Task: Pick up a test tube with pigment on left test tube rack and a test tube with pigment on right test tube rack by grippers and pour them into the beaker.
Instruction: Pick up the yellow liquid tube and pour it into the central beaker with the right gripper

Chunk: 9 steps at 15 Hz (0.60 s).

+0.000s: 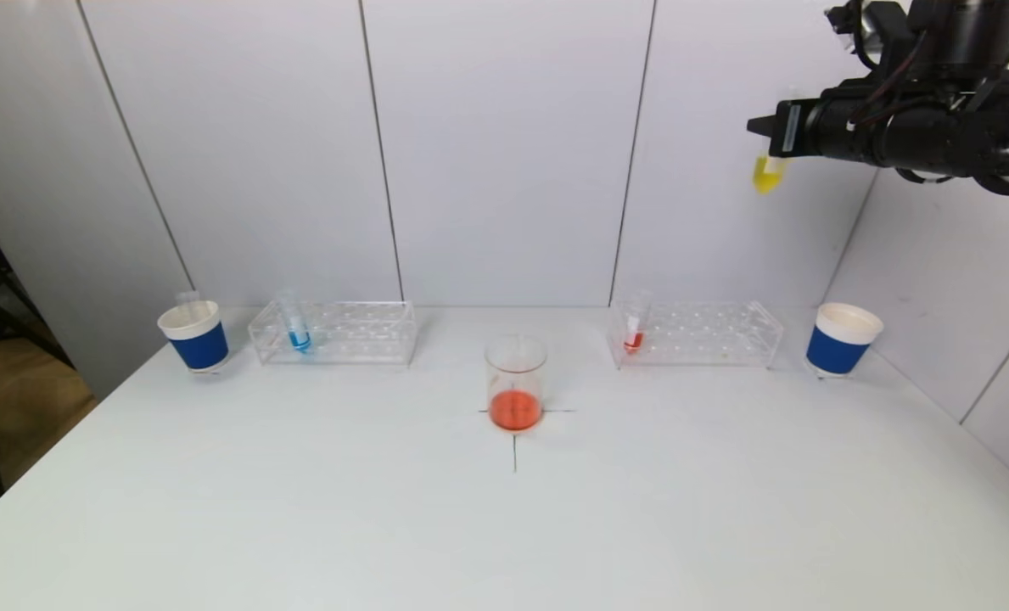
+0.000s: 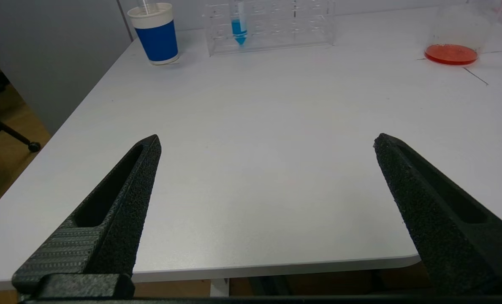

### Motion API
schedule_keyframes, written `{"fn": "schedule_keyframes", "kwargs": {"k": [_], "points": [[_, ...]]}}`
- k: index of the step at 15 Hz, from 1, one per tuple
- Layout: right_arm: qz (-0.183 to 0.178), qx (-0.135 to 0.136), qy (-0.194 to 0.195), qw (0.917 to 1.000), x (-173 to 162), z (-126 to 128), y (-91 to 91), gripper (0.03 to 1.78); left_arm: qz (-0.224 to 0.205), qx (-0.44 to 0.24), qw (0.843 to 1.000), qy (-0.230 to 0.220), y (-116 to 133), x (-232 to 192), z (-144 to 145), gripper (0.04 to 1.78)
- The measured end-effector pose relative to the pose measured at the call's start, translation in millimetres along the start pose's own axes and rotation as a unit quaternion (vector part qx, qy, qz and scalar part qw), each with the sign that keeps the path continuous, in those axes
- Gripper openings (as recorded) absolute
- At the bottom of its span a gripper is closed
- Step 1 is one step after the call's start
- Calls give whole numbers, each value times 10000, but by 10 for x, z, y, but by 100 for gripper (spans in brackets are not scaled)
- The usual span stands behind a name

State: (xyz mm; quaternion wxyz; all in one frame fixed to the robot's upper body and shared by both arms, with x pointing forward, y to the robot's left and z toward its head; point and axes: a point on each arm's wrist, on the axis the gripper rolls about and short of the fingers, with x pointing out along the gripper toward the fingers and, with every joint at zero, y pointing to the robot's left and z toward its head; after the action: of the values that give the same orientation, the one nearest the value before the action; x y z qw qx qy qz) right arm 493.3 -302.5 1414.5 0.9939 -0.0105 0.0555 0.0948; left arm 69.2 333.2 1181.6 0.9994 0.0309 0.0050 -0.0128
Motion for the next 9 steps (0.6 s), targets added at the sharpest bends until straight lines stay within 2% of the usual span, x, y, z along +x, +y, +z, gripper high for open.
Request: {"fn": "schedule_keyframes", "kwargs": {"k": [3,6,7,9], "points": [[803,-40,-55,9967,-82,70,88,53,2,-4,10000,0,0,0,0,176],[1857,-224,-198,9821,-180,143,177,53,-2,-2,10000,0,0,0,0,176],[2184,-411,-257,9746,-196,154,253,53,-2,-4,10000,0,0,0,0,176],[2477,-898,-353,9640,-197,140,409,53,0,-2,10000,0,0,0,0,176]]}}
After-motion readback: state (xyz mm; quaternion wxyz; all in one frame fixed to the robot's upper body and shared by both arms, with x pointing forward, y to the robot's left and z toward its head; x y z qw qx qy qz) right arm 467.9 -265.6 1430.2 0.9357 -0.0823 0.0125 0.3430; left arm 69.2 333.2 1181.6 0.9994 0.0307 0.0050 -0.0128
